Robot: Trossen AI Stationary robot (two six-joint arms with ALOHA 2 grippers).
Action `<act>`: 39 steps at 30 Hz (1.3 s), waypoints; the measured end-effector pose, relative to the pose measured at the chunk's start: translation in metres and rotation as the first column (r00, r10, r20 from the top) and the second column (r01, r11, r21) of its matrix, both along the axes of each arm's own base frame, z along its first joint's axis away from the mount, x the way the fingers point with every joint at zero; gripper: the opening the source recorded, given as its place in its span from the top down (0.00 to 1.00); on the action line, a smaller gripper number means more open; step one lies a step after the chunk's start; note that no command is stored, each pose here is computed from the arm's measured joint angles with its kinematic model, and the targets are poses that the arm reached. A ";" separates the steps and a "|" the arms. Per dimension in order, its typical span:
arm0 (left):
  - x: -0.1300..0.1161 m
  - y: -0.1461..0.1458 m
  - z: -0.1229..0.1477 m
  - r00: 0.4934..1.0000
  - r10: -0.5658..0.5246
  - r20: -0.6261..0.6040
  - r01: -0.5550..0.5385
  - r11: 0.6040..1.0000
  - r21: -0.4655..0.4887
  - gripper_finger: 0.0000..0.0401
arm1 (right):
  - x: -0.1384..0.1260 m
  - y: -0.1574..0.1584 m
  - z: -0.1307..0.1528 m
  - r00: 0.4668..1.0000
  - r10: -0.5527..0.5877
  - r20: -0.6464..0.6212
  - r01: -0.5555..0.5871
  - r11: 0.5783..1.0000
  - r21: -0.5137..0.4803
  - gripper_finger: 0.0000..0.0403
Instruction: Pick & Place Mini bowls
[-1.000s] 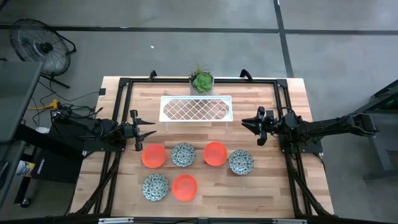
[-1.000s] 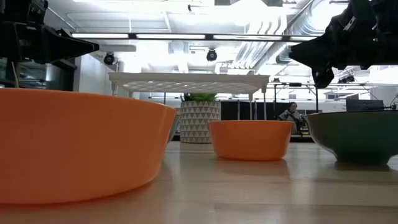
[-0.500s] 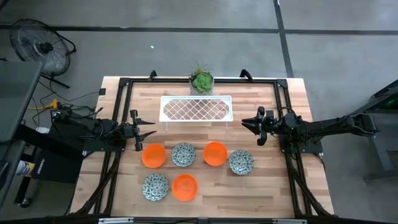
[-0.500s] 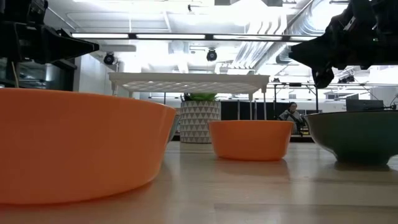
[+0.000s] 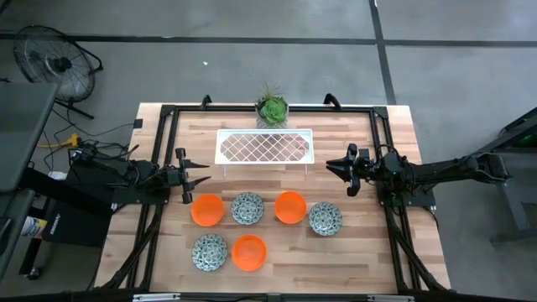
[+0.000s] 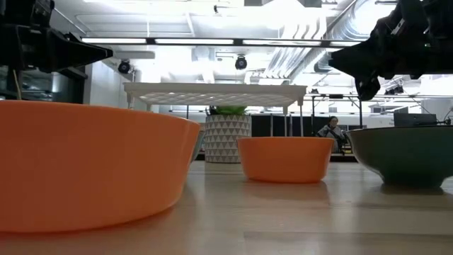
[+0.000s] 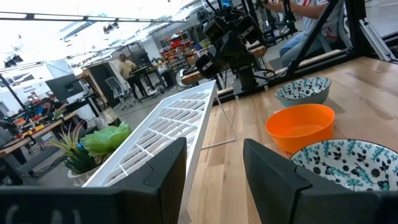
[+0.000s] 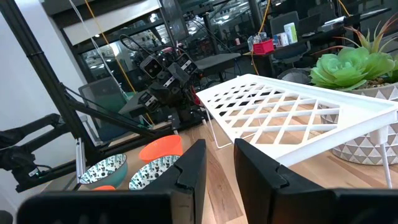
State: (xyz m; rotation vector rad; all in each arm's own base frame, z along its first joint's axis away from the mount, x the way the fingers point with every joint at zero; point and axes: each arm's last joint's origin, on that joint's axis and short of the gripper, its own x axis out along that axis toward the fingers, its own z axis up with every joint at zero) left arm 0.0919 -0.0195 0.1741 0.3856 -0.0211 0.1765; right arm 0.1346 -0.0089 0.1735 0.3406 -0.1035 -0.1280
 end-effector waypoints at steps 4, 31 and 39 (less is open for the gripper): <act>0.000 -0.001 0.000 1.000 -0.028 0.010 0.028 0.999 -0.040 0.61 | 0.000 0.000 0.000 1.000 -0.001 0.000 0.001 1.000 0.000 0.82; -0.020 0.010 0.068 0.997 0.076 -0.024 -0.080 0.958 -0.277 0.61 | 0.000 0.000 0.000 1.000 -0.001 0.000 0.001 1.000 0.000 0.82; -0.011 0.004 0.084 0.937 0.022 -0.349 -0.135 0.943 -0.305 0.61 | 0.000 0.000 0.000 1.000 0.000 -0.001 0.000 1.000 0.000 0.82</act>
